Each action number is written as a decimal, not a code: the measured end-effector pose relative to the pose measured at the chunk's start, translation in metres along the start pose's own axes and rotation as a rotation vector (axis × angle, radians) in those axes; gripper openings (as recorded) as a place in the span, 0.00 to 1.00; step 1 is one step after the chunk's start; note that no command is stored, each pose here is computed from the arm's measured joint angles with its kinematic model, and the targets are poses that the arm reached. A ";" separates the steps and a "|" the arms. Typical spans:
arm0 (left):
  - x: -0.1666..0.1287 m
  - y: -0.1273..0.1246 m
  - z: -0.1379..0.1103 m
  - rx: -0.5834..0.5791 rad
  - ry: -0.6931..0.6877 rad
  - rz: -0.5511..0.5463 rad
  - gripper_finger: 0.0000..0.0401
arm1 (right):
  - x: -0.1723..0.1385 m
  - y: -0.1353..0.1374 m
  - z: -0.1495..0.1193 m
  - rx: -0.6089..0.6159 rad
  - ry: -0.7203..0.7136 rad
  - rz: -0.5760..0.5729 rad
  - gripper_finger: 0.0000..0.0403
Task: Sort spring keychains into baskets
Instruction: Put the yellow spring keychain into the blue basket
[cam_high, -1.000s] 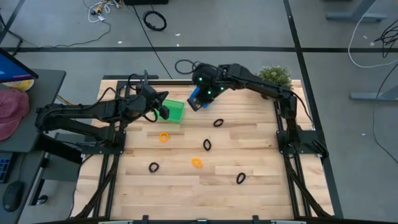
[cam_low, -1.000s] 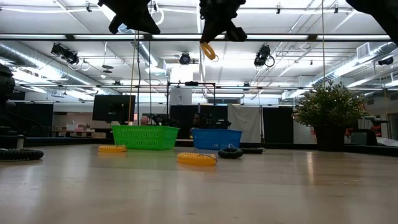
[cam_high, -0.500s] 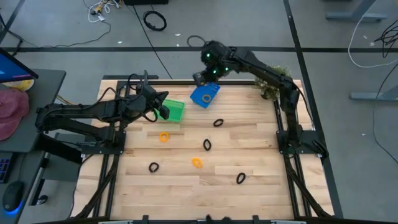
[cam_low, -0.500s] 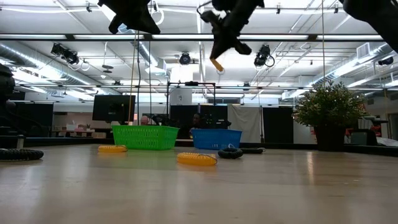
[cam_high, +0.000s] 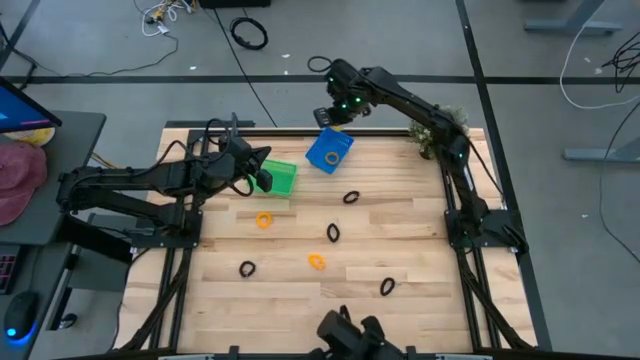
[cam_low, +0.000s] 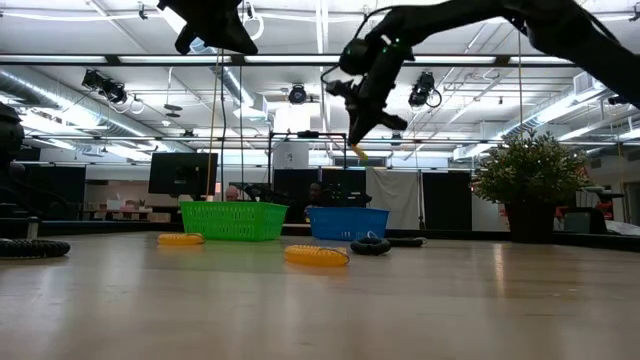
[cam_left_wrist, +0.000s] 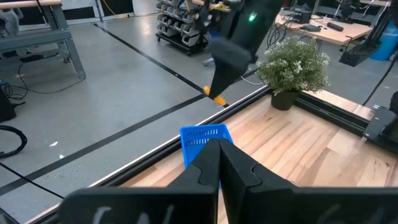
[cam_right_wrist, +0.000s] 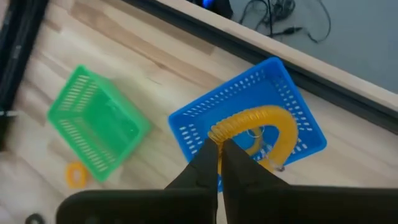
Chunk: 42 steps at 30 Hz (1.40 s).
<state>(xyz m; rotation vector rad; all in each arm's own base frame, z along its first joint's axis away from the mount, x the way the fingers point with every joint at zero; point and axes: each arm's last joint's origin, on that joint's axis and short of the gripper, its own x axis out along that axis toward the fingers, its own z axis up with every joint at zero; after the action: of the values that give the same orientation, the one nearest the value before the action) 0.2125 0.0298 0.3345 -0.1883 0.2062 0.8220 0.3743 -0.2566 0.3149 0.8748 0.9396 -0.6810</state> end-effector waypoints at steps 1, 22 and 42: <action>0.000 0.000 0.000 0.000 0.000 0.000 0.01 | 0.005 -0.002 0.001 0.004 0.013 -0.005 0.00; 0.000 0.000 0.000 0.004 0.001 0.001 0.01 | 0.091 -0.011 0.000 -0.005 0.145 -0.069 0.00; 0.000 0.000 -0.001 0.010 0.007 0.006 0.01 | 0.126 -0.016 -0.004 0.007 0.186 -0.073 0.06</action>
<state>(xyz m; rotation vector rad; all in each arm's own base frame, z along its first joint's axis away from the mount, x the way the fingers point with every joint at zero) 0.2123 0.0299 0.3335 -0.1807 0.2173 0.8258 0.4148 -0.2767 0.1964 0.9247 1.1408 -0.6733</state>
